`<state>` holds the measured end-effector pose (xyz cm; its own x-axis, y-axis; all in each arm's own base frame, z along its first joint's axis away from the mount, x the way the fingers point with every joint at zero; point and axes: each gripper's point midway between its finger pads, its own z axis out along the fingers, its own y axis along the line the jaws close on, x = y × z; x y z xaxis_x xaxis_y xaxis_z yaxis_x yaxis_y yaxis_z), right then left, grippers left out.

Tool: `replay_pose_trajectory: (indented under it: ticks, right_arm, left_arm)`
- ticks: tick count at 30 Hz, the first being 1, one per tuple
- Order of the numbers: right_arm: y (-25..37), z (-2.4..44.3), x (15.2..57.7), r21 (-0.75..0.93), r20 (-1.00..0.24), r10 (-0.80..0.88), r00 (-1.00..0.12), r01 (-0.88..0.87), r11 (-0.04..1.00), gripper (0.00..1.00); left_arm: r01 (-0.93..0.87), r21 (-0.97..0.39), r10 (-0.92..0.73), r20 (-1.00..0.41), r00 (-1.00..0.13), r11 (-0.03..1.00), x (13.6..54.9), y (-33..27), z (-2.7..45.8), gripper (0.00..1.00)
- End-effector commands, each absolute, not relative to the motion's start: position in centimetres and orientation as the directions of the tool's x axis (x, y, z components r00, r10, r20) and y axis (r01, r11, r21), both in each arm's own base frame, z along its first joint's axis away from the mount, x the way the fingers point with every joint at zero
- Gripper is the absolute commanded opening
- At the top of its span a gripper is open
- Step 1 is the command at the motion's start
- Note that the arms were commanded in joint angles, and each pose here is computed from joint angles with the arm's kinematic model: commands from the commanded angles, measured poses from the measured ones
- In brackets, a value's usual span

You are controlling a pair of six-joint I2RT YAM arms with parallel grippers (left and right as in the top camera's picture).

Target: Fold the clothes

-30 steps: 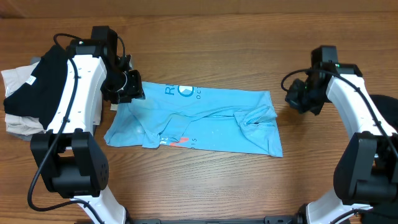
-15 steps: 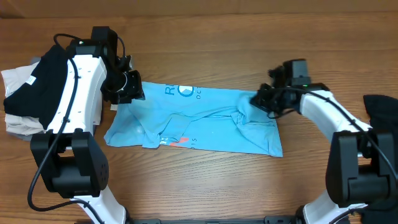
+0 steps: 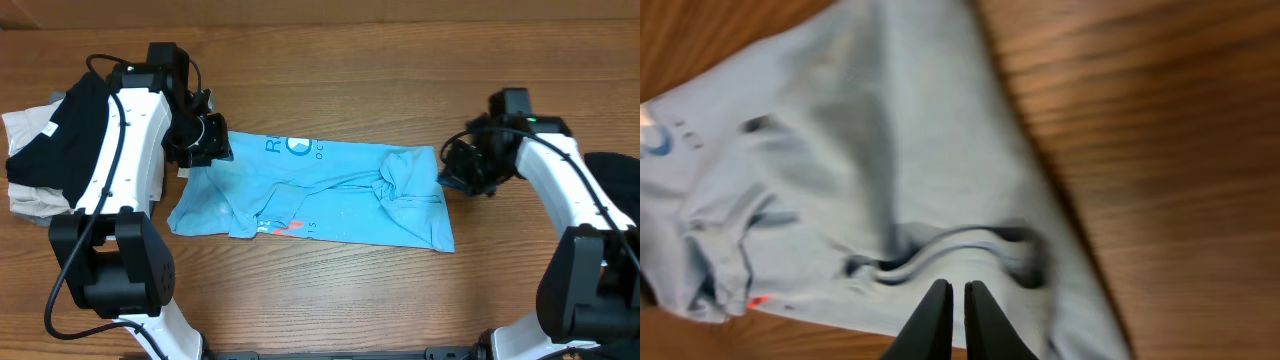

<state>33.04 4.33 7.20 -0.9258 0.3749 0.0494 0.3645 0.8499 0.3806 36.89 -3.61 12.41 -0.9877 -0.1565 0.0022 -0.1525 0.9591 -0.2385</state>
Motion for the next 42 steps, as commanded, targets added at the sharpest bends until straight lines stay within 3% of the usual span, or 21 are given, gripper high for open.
replay_pose_trajectory:
  ticks: [1,8,10,13,15,17,21,26,28,33,42]
  right_arm:
    - [2.8,6.5,32.0,0.33,0.051,0.388,-0.92,0.382,0.863,0.09]
    - [3.1,2.5,28.9,0.304,0.127,0.417,-0.9,0.436,0.847,0.09]
    - [4.0,2.1,28.3,0.343,0.156,0.414,-0.897,0.442,0.829,0.05]
    - [8.5,4.1,28.0,0.593,0.157,0.223,-0.962,0.273,0.757,0.04]
    - [12.6,7.5,27.3,0.799,0.047,0.023,-0.999,0.052,0.599,0.04]
    - [14.1,8.4,26.2,0.832,0.021,-0.057,-0.998,-0.014,0.555,0.04]
    - [14.3,6.9,24.5,0.761,0.066,-0.122,-0.99,-0.029,0.648,0.04]
    - [12.3,7.4,26.3,0.701,0.007,-0.086,-0.996,-0.056,0.711,0.05]
    - [10.4,7.4,27.4,0.646,0.018,0.003,-1.0,0.014,0.763,0.34]
    - [5.6,5.9,29.0,0.486,0.043,0.199,-0.979,0.195,0.852,0.44]
    - [6.0,4.3,29.6,0.447,0.052,0.203,-0.978,0.205,0.871,0.46]
  left_arm:
    - [-0.128,-0.239,-0.136,-0.017,-0.991,0.963,37.2,-3.8,12.6,0.47]
    - [-0.127,-0.239,-0.135,-0.017,-0.991,0.963,37.2,-3.9,12.6,0.47]
    - [-0.128,-0.239,-0.136,-0.016,-0.991,0.962,37.2,-3.9,12.6,0.47]
    - [-0.128,-0.239,-0.135,-0.017,-0.991,0.963,37.2,-3.8,12.6,0.47]
    - [-0.127,-0.239,-0.135,-0.017,-0.991,0.963,37.2,-3.8,12.6,0.47]
    - [-0.127,-0.239,-0.135,-0.018,-0.991,0.963,37.2,-3.8,12.6,0.47]
    - [-0.127,-0.239,-0.135,-0.017,-0.991,0.963,37.2,-3.8,12.6,0.47]
    - [-0.128,-0.239,-0.135,-0.017,-0.991,0.963,37.2,-3.8,12.6,0.47]
    - [-0.127,-0.239,-0.135,-0.017,-0.991,0.963,37.2,-3.8,12.6,0.47]
    - [-0.126,-0.24,-0.135,-0.022,-0.991,0.963,37.3,-3.8,12.6,0.47]
    - [-0.125,-0.24,-0.135,-0.028,-0.99,0.963,37.4,-3.8,12.6,0.48]
